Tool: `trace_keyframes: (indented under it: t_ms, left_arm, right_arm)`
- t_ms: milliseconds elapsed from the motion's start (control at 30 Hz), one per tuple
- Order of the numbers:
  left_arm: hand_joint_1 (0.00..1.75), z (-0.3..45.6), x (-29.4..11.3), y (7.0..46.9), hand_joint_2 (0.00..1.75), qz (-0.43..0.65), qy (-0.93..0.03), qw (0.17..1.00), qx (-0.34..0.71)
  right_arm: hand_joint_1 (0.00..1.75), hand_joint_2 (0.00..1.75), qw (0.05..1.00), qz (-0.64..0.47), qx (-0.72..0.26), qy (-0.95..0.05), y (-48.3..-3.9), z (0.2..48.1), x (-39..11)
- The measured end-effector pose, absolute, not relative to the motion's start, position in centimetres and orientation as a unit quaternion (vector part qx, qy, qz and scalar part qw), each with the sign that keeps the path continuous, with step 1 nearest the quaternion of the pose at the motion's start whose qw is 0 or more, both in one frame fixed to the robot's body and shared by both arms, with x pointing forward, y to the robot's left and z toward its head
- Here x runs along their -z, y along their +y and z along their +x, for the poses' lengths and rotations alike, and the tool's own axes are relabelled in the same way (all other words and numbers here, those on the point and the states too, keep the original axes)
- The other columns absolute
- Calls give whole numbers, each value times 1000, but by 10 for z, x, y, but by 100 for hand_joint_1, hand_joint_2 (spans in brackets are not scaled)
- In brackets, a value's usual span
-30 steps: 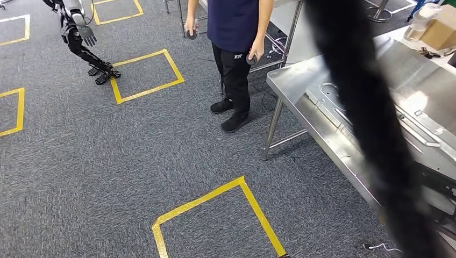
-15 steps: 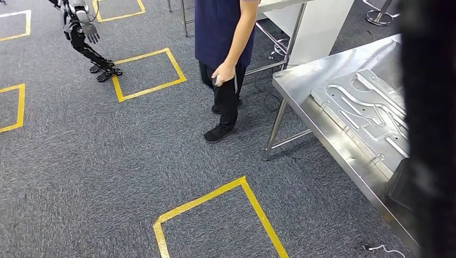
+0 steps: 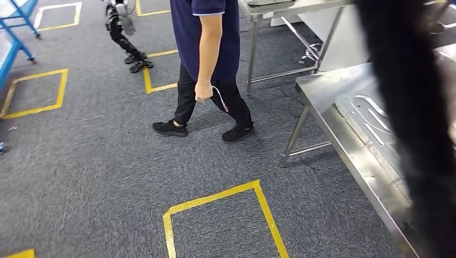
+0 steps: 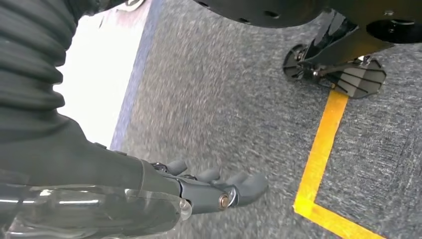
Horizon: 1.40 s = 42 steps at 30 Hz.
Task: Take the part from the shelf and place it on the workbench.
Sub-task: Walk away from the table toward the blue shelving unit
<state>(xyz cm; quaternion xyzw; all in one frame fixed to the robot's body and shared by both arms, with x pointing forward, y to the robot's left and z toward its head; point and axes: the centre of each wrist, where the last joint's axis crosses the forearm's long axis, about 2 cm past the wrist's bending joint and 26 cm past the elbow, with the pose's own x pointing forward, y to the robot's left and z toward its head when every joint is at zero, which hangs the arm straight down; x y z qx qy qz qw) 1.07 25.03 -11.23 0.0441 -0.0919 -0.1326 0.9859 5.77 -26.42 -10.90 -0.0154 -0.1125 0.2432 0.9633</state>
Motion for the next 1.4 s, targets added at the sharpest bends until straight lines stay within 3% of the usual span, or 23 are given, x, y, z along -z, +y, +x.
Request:
trace_keyframes:
  t_ms: [1400]
  left_arm:
    - [0,6,112,249,175,69,-77,982,158]
  right_arm:
    - [0,175,961,-15,-248,-119,-258,71,107]
